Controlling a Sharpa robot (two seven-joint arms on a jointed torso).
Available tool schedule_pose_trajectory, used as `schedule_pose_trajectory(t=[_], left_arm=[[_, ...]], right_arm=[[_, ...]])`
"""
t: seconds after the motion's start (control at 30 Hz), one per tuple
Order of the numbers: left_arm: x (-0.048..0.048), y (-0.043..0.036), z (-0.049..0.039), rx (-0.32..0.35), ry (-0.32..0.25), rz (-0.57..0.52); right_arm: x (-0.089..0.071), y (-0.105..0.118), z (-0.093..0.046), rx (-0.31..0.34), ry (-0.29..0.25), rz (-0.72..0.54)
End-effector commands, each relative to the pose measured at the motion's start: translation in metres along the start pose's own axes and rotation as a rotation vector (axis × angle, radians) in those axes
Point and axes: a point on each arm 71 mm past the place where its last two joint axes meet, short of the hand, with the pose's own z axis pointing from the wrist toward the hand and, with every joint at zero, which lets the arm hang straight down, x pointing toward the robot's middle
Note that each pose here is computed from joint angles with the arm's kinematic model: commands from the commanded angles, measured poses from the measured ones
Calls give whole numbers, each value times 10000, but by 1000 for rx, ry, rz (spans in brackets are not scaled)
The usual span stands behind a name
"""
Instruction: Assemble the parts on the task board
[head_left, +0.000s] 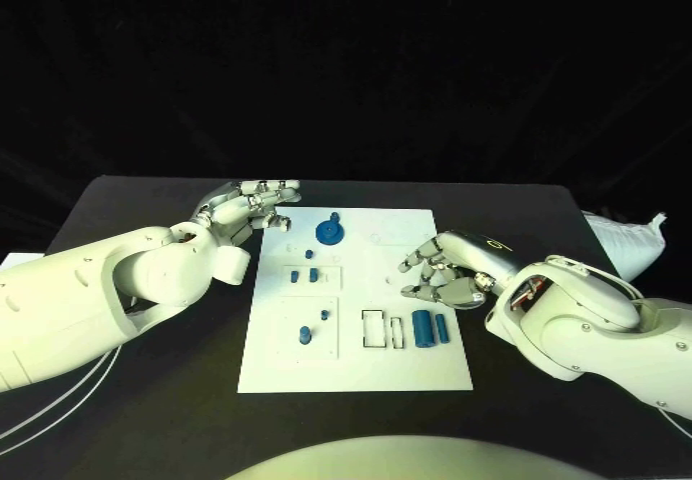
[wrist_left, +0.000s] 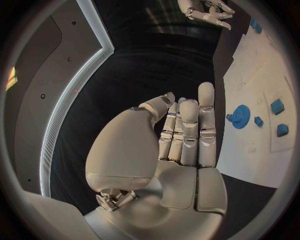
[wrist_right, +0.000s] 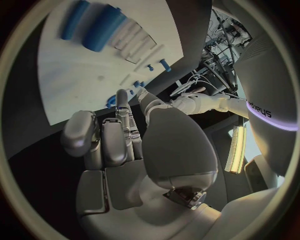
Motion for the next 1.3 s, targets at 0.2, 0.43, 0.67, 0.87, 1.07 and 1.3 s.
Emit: schedule_pose_trajectory(t=[0.2,0.43,0.67,0.87,1.07,1.3], left_arm=[[56,22,-11,-4,32,-8],[52,40,-15,-8,33,-10],[35,45,-19,-8,30,-10],[34,46,-20,-8,30,-10],[36,47,-19,-8,32,-11],[32,48,-20,-10,33,-11]], right_arm=[[105,-332,-222,273,144,-62],[192,-340,-289,345,170,-78],[272,-289,-290,351,198,-71],[376,-275,-263,351,226,-70],[510,-240,-239,343,242,-58],[580,-202,-203,330,238,-56]])
